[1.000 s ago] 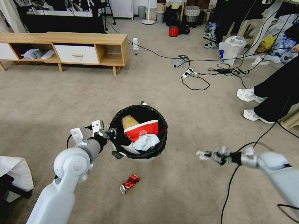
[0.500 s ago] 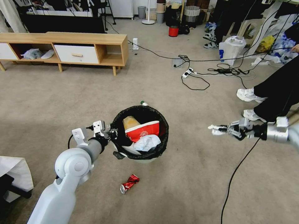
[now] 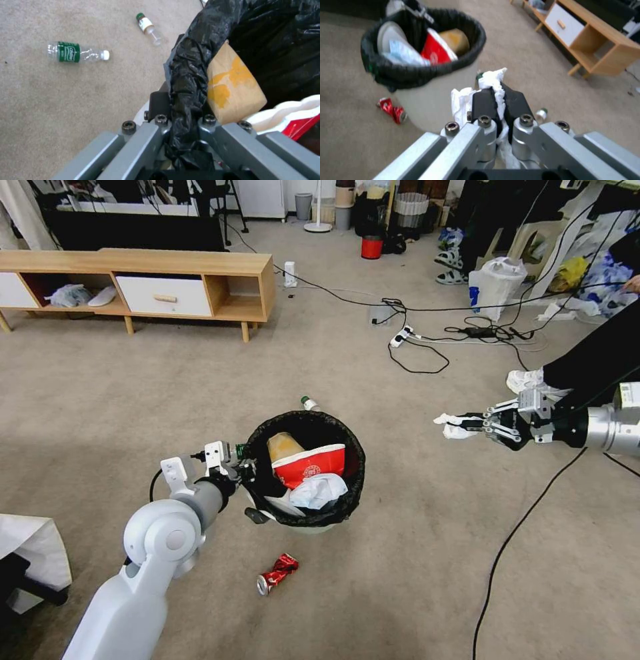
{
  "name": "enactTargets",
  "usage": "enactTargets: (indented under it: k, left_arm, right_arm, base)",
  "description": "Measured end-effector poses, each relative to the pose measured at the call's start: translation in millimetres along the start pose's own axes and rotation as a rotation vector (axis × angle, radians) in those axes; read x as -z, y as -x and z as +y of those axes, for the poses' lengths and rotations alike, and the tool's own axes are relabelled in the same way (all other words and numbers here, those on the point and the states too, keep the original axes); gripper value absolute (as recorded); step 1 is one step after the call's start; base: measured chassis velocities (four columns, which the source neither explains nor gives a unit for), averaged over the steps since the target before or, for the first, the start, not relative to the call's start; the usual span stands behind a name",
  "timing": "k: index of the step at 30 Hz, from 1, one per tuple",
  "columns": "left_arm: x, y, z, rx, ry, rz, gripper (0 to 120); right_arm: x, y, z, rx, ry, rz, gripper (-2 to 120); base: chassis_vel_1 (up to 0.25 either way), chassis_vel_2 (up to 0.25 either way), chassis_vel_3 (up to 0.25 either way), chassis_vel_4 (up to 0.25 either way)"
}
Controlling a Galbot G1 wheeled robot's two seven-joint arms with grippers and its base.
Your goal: Pick up the trash bin and place the garbage on the floor into it.
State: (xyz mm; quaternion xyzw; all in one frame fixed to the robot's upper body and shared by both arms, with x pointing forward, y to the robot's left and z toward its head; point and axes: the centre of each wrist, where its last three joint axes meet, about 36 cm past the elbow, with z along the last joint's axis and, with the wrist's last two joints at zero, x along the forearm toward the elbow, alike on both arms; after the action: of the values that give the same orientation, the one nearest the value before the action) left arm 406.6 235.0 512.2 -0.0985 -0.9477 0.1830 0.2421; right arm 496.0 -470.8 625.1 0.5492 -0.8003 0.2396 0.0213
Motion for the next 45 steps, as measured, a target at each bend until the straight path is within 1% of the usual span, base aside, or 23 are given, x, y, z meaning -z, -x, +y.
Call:
enactTargets:
  k: [6, 9, 10, 12, 13, 16, 17, 19, 20, 22, 23, 24, 26, 45]
  left_arm:
    - [-2.0, 1.9, -1.6, -0.004, 0.003, 0.008, 3]
    - [-1.6, 2.5, -1.8, -0.005, 0.001, 0.007, 3]
    - [-1.6, 2.5, -1.8, -0.005, 0.001, 0.007, 3]
    - [-1.7, 2.7, -1.8, -0.005, 0.000, 0.007, 3]
    - [-1.7, 2.7, -1.8, -0.005, 0.000, 0.007, 3]
    - [-2.6, 2.1, -1.0, -0.001, -0.004, 0.008, 3]
    - [-2.6, 2.1, -1.0, -0.001, -0.004, 0.008, 3]
    - [-3.2, 1.5, -0.5, 0.000, -0.005, 0.009, 3]
    - [-3.2, 1.5, -0.5, 0.000, -0.005, 0.009, 3]
    - [-2.5, 1.0, 0.9, 0.005, -0.002, 0.008, 3]
    - [-2.2, 0.9, 1.1, 0.005, -0.002, 0.007, 3]
    - [-2.2, 0.9, 1.1, 0.005, -0.002, 0.007, 3]
    - [-1.2, 1.8, 1.4, 0.006, -0.002, 0.006, 3]
    - [-1.7, 6.2, 1.5, 0.006, -0.008, 0.010, 3]
  right_arm:
    - [9, 22, 4, 0.022, -0.016, -0.085, 0]
    - [18, 49, 6, 0.059, -0.037, -0.154, 0]
    - [18, 49, 6, 0.059, -0.037, -0.154, 0]
    - [21, 76, 6, 0.092, -0.042, -0.210, 0]
    - [21, 76, 6, 0.092, -0.042, -0.210, 0]
    - [23, 111, 4, 0.133, -0.041, -0.270, 0]
    - [23, 111, 4, 0.133, -0.041, -0.270, 0]
    - [22, 131, 4, 0.156, -0.039, -0.301, 0]
    - [22, 131, 4, 0.156, -0.039, -0.301, 0]
    - [19, 156, 4, 0.183, -0.033, -0.337, 0]
    - [18, 164, 5, 0.194, -0.029, -0.347, 0]
    - [18, 164, 5, 0.194, -0.029, -0.347, 0]
    - [17, 181, 6, 0.218, -0.024, -0.363, 0]
    - [33, 241, 1, 0.319, -0.049, -0.385, 0]
  base:
    - [0.000, 0.000, 0.000, 0.000]
    - [0.000, 0.000, 0.000, 0.000]
    - [0.000, 0.000, 0.000, 0.000]
    - [0.000, 0.000, 0.000, 0.000]
    - [0.000, 0.000, 0.000, 0.000]
    - [0.000, 0.000, 0.000, 0.000]
    - [0.000, 0.000, 0.000, 0.000]
    - [0.000, 0.000, 0.000, 0.000]
    - [0.000, 0.000, 0.000, 0.000]
    - [0.000, 0.000, 0.000, 0.000]
    - [0.000, 0.000, 0.000, 0.000]
    - [0.000, 0.000, 0.000, 0.000]
    - [0.000, 0.000, 0.000, 0.000]
    - [0.000, 0.000, 0.000, 0.000]
